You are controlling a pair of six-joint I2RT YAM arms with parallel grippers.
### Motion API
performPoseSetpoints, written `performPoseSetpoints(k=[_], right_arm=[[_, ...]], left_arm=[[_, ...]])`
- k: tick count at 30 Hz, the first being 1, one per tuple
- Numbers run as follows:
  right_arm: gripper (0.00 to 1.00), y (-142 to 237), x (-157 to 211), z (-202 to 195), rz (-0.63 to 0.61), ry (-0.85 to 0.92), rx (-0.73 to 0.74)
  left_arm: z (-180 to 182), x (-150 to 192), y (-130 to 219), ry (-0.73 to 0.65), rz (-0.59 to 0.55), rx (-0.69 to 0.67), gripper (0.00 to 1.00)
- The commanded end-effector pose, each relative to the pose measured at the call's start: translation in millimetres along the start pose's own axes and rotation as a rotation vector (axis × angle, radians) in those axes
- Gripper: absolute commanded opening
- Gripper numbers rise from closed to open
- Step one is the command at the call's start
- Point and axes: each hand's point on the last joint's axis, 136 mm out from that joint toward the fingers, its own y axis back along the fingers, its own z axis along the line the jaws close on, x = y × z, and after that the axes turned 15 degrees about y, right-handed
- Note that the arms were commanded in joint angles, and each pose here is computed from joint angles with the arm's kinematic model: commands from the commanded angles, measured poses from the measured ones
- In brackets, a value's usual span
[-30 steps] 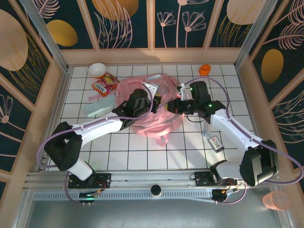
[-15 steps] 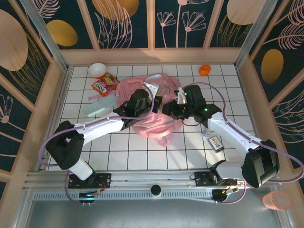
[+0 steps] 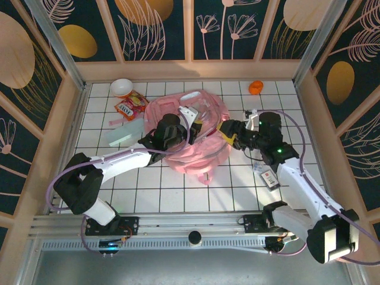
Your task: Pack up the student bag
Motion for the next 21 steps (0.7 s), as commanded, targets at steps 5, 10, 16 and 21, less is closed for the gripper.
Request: performPoseSetpoints(k=[5,10,16,21], right_arm=[[0.65,-13.0,-18.1,6.1,-0.046,-0.067,-0.071],[0.66,-23.2,-26.2,7.1,-0.047,-0.083,-0.098],[0.72,-26.7,-22.0,-15.7,-0.036,-0.130,0.013],[0.76,-18.2,-15.9,-29.1,-0.037,-0.142,0.095]], left_arm=[[-55.1,-63.4,29.4,-0.094,-0.225,0.247,0.00],[-61.6,-60.0,33.5,-0.145,-0.216,0.282,0.00],[-50.8,-61.5,35.9,-0.156,-0.230,0.216,0.00],[-44.4,-60.7,33.8,-0.134,-0.226,0.183,0.00]])
